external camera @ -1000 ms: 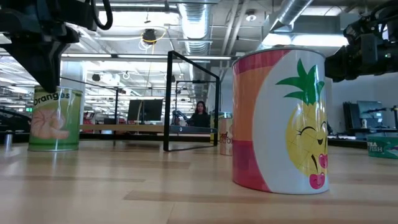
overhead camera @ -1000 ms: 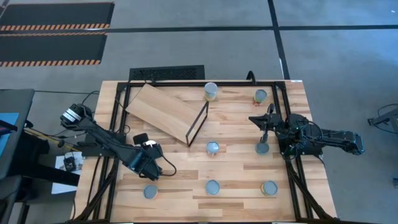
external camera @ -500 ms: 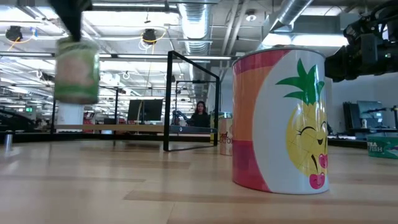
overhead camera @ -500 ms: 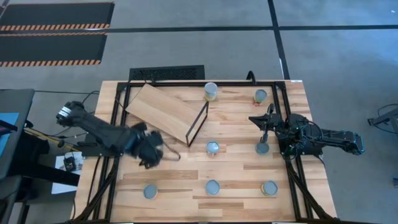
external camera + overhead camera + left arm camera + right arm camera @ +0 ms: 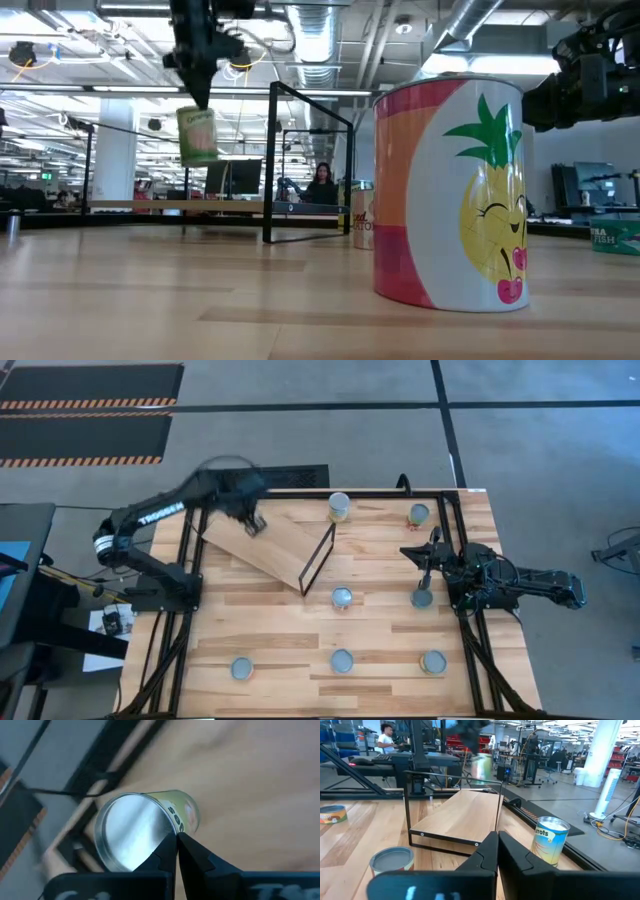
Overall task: Pick and place cans onto a shelf
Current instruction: Put the canned oranges on the shelf
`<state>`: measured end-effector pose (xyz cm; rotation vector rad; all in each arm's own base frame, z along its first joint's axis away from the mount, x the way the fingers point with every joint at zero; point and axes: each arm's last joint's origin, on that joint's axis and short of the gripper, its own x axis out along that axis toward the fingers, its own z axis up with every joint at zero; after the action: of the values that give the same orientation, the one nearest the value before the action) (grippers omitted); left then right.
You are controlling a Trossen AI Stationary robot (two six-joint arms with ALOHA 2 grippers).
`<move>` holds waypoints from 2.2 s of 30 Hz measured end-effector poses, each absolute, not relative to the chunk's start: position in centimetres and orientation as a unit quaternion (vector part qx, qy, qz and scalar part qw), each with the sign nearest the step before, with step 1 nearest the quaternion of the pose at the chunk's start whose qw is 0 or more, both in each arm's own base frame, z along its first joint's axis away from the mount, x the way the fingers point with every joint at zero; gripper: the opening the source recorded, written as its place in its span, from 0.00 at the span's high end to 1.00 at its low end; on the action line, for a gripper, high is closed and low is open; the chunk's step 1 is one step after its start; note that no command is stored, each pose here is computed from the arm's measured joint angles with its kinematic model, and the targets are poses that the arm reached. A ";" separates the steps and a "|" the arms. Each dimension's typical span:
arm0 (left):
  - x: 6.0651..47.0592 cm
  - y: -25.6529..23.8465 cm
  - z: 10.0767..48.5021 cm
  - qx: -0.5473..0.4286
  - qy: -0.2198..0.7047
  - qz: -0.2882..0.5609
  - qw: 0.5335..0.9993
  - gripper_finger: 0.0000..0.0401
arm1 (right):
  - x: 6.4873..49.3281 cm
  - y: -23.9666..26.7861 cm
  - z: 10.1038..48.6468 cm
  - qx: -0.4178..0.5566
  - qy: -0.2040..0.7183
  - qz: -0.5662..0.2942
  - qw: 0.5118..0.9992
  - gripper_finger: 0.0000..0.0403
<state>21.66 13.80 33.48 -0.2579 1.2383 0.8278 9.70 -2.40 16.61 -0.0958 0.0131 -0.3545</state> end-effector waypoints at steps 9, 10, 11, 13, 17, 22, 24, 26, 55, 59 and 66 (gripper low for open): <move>21.3 20.9 29.8 -0.164 0.588 0.364 0.703 1.00 | 9.7 -2.4 16.6 -0.047 0.006 -0.177 0.983 0.93; 21.6 21.3 29.3 -0.168 0.590 0.362 0.702 1.00 | 9.7 -2.4 16.6 -0.048 0.006 -0.177 0.983 0.93; 21.6 21.7 28.8 -0.171 0.594 0.362 0.698 1.00 | 9.7 -2.4 16.6 -0.047 0.006 -0.177 0.983 0.93; 21.7 22.2 28.1 -0.169 0.608 0.364 0.685 1.00 | 9.7 -2.4 16.6 -0.048 0.006 -0.177 0.983 0.93; 21.9 22.6 27.5 -0.148 0.623 0.378 0.669 1.00 | 9.7 -2.4 16.6 -0.047 0.006 -0.177 0.983 0.93; 21.7 23.0 27.4 -0.144 0.623 0.387 0.664 1.00 | 9.7 -2.4 16.6 -0.047 0.006 -0.177 0.983 0.93; 21.6 23.1 27.4 -0.145 0.621 0.389 0.665 1.00 | 9.7 -2.4 16.6 -0.047 0.006 -0.177 0.983 0.93; 21.5 23.2 27.4 -0.146 0.621 0.391 0.664 1.00 | 9.7 -2.4 16.6 -0.047 0.006 -0.177 0.983 0.93; 21.3 23.3 27.3 -0.145 0.629 0.378 0.663 0.90 | 9.7 -2.4 16.6 -0.048 0.007 -0.176 0.983 0.93; 21.3 23.2 27.3 -0.148 0.633 0.374 0.661 0.90 | 9.7 -2.4 16.6 -0.047 0.006 -0.177 0.983 0.93; 21.2 23.1 27.3 -0.151 0.639 0.371 0.657 0.90 | 9.7 -2.4 16.6 -0.048 0.006 -0.176 0.983 0.93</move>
<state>21.16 23.05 27.28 -0.3425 1.4476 0.8395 9.70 -2.40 16.61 -0.0958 0.0127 -0.3547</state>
